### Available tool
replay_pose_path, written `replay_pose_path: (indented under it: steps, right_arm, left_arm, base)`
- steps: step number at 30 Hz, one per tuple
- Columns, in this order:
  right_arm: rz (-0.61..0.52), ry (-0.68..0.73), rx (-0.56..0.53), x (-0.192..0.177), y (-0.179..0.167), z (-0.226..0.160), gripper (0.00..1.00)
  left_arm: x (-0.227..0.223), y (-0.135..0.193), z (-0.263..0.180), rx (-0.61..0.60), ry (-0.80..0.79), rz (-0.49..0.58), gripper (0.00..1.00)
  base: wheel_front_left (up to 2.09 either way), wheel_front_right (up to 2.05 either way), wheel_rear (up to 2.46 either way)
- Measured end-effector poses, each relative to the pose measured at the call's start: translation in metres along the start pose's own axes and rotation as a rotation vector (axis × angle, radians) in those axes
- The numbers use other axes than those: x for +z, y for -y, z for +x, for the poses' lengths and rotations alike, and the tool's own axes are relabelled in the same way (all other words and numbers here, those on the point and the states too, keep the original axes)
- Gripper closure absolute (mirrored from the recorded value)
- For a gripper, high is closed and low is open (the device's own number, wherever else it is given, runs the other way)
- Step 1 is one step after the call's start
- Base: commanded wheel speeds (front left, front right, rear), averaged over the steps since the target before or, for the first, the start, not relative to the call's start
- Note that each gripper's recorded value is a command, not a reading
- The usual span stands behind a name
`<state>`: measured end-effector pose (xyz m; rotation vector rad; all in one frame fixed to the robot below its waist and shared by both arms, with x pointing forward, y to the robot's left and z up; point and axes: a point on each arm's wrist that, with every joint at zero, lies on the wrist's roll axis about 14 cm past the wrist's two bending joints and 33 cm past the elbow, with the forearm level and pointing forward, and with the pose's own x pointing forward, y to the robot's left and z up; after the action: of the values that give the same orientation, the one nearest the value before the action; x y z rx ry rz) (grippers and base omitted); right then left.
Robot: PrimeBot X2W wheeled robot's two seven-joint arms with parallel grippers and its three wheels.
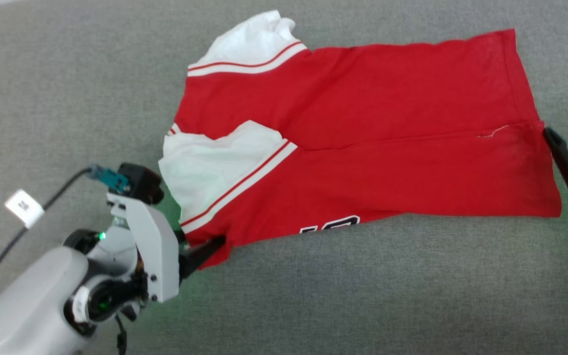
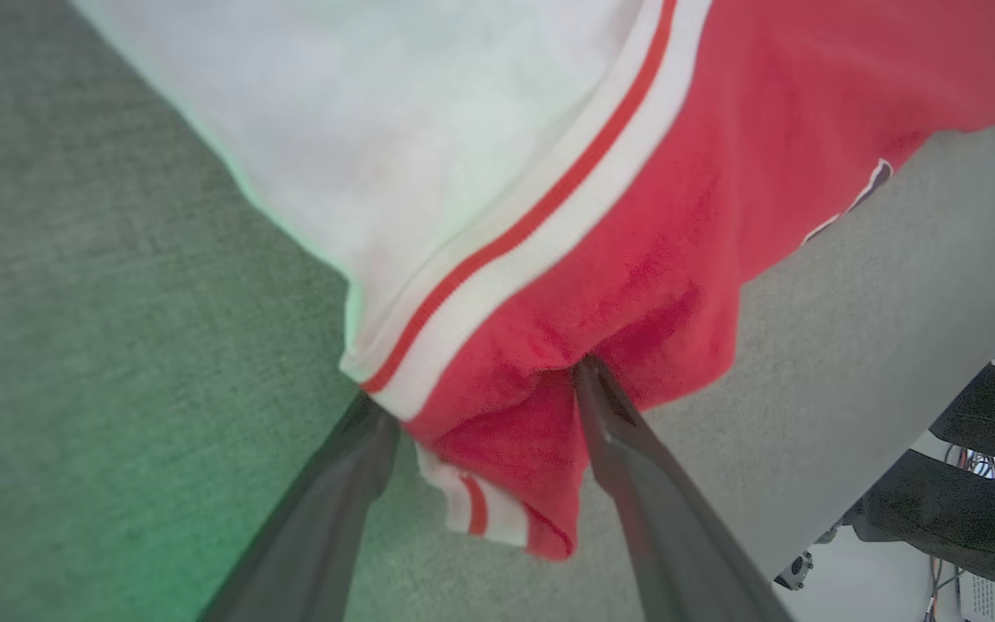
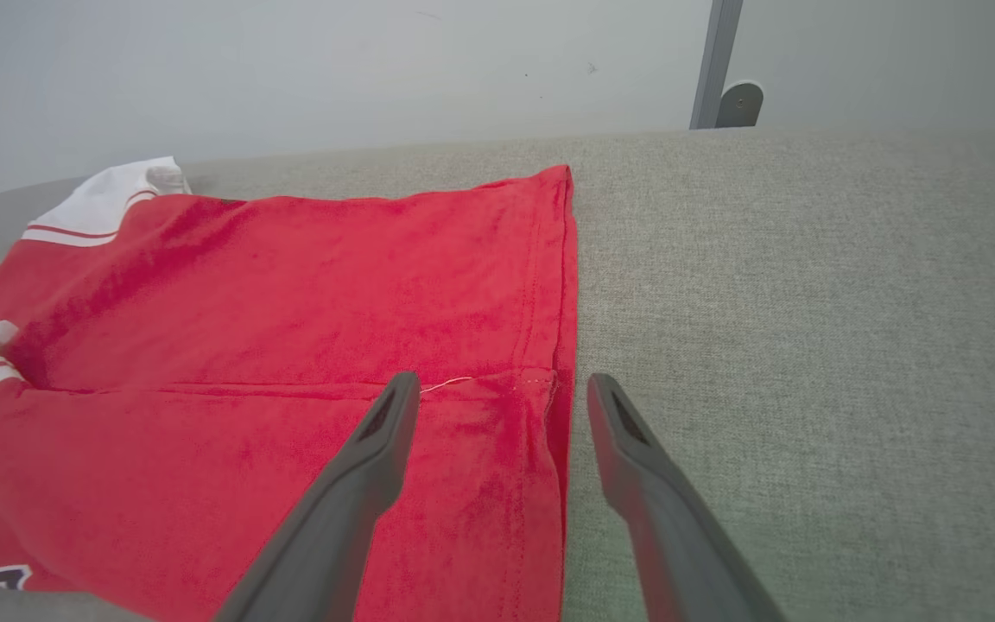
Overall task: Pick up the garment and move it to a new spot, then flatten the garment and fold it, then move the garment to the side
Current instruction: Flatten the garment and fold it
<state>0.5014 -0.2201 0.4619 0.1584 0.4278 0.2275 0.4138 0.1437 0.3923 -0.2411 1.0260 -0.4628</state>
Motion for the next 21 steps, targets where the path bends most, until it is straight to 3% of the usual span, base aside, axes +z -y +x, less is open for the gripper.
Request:
replay_pose_path:
  steps: [4,5,6,8,21]
  right_arm:
    - [-0.008,-0.017,-0.008,-0.003,0.005,0.003,0.00]
    - [-0.014,-0.035,-0.007,-0.007,0.005,0.003,0.00]
    - [-0.021,-0.055,-0.006,-0.011,0.006,0.003,0.00]
    - [-0.047,-0.103,-0.005,-0.018,0.008,0.002,0.00]
    - [-0.256,-0.491,0.021,-0.065,0.015,-0.007,0.00]
  left_arm:
    - [0.001,-0.004,0.013,-0.020,-0.018,-0.015,0.00]
    - [0.002,-0.004,0.016,-0.026,-0.021,-0.016,0.18]
    - [0.003,-0.004,0.019,-0.033,-0.019,-0.018,0.54]
    - [0.003,-0.006,0.022,-0.035,-0.018,-0.017,1.00]
    - [0.005,-0.005,0.029,-0.045,0.035,0.022,1.00]
  base:
    - [0.00,0.00,0.00]
    - [0.00,0.00,0.00]
    - [0.00,0.00,0.00]
    - [0.00,0.00,0.00]
    - [0.00,0.00,0.00]
